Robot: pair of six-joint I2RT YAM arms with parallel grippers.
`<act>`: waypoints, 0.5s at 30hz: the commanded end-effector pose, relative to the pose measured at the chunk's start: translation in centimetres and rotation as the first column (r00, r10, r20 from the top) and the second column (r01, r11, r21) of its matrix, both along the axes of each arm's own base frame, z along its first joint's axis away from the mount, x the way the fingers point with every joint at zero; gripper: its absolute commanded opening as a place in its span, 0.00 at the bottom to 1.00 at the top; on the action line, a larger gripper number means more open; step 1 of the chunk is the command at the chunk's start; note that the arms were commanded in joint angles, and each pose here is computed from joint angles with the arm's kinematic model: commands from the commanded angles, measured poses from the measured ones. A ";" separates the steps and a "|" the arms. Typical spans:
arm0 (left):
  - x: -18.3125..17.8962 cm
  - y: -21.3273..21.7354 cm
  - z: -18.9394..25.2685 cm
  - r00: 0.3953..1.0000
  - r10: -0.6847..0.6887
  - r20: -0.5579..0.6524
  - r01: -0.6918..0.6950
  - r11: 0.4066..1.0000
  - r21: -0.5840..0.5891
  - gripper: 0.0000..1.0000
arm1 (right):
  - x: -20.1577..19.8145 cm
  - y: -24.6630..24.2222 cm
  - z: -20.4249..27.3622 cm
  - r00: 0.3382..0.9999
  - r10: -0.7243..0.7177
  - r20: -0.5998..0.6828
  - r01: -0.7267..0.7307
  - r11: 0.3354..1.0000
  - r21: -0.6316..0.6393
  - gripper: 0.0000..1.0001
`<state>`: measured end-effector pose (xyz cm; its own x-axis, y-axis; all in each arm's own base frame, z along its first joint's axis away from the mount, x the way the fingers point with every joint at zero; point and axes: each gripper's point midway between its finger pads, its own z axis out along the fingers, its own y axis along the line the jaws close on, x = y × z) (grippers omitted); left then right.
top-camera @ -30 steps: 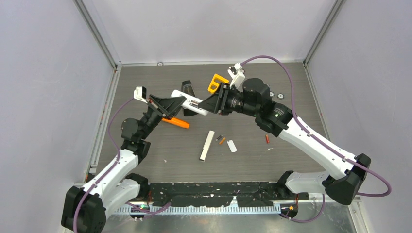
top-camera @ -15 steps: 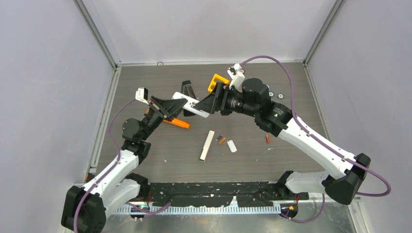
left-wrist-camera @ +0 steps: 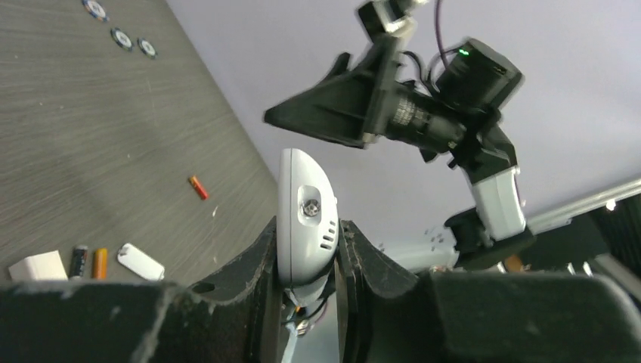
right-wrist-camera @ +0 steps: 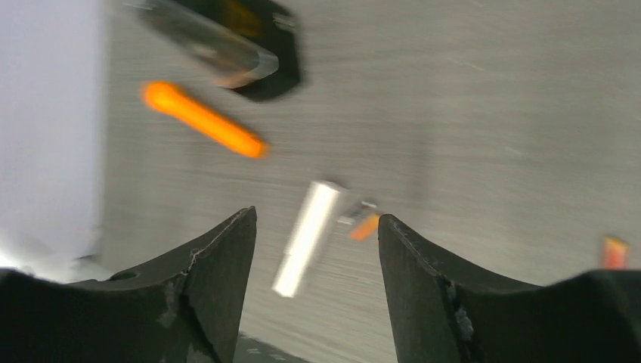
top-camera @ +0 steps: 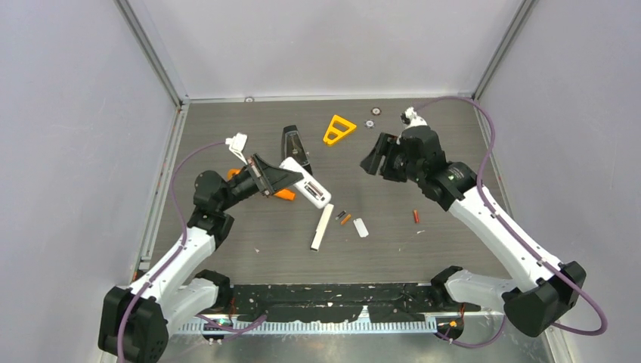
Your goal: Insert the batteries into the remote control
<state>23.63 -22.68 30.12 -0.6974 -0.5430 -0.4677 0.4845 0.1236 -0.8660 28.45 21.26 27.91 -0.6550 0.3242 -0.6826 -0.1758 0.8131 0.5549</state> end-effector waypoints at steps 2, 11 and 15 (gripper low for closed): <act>-2.7 -1.2 -0.2 0.956 -0.231 0.184 0.186 0.955 0.230 0.00 | -1.5 -9.8 -12.1 0.948 -0.252 -0.193 0.156 0.899 -0.409 0.61; -4.0 -1.2 -1.8 0.925 -0.329 0.189 0.259 0.912 0.317 0.00 | -2.0 -13.1 -19.2 0.902 -0.305 -0.306 0.097 0.833 -0.545 0.63; -4.1 -1.1 -2.3 0.921 -0.339 0.191 0.262 0.904 0.338 0.00 | -1.8 -10.4 -20.0 0.923 -0.180 -0.342 0.005 0.890 -0.456 0.66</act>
<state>20.04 -23.89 27.06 -0.6990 -0.1760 -0.6932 0.6663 0.1919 -0.7206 25.21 8.59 7.61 -0.8787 0.1628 -0.4488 0.1541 0.9865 0.0562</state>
